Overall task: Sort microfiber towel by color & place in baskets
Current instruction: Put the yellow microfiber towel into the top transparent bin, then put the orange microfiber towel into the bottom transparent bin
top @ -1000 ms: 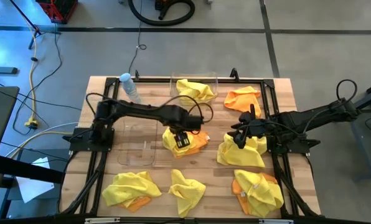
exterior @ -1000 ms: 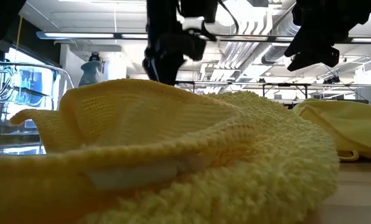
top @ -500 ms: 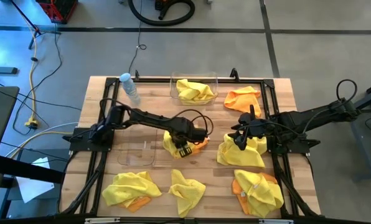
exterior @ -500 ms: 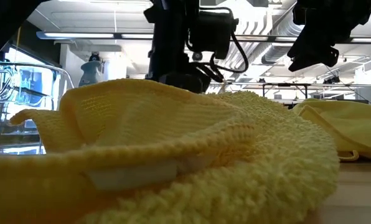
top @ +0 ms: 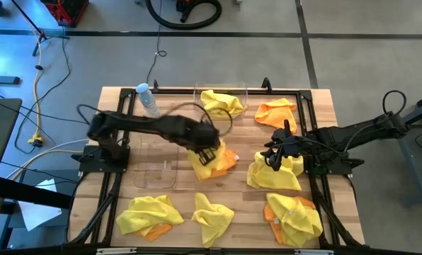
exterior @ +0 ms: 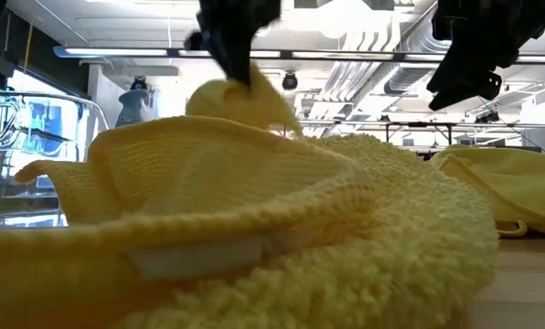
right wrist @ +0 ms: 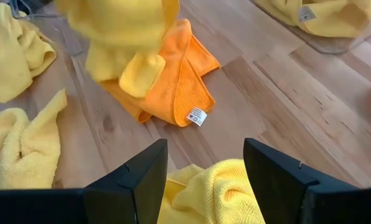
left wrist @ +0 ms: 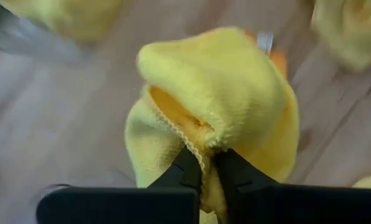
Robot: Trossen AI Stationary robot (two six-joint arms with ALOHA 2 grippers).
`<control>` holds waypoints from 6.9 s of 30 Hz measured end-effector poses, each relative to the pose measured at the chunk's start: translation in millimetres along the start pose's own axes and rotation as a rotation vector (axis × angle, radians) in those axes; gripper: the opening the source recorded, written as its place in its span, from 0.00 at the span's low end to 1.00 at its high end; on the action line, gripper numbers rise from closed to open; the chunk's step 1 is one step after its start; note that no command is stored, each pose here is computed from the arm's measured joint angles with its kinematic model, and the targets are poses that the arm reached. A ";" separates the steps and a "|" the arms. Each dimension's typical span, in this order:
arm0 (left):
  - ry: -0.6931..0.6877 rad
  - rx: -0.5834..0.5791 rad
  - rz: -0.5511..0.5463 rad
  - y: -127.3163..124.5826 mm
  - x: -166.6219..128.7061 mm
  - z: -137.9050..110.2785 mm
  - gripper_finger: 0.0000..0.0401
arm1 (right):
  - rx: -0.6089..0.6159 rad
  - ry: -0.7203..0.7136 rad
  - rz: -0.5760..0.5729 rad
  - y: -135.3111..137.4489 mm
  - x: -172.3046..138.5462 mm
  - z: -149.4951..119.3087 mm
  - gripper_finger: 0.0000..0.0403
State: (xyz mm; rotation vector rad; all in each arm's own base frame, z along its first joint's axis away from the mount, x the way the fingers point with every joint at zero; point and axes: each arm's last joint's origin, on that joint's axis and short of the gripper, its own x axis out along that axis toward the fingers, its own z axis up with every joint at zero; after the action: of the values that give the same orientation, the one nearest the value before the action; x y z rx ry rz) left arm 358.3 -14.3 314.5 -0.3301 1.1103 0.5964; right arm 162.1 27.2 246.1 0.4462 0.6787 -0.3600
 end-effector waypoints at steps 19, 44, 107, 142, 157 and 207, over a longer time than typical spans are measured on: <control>-0.695 0.018 -0.110 112.9 -55.5 96.1 0.00 | 0.155 -0.086 -0.087 -2.7 -0.2 2.3 0.51; -0.264 0.163 -0.042 169.4 124.3 124.0 0.00 | 0.283 -0.281 -0.246 -7.9 -1.9 7.4 0.51; -0.010 -0.282 -0.082 -51.3 -70.0 -85.4 0.41 | 0.209 -0.004 -0.102 -6.4 -0.3 -4.0 0.51; 0.106 -0.246 -0.078 -76.2 -104.1 -166.1 0.41 | 0.163 0.004 -0.094 -6.7 0.0 -3.3 0.51; -0.041 0.008 -0.030 -45.7 -63.6 -77.5 0.41 | 0.110 -0.074 0.036 6.6 1.6 6.3 0.51; -0.091 0.049 -0.056 -19.7 -60.0 -43.5 0.00 | 0.097 -0.047 0.007 4.0 1.8 3.3 0.51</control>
State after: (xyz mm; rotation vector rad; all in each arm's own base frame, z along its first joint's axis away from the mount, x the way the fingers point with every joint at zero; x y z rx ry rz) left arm 319.4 -70.1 349.9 -0.2882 1.0235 0.5286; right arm 166.9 28.6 248.3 0.5308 0.6151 -0.3967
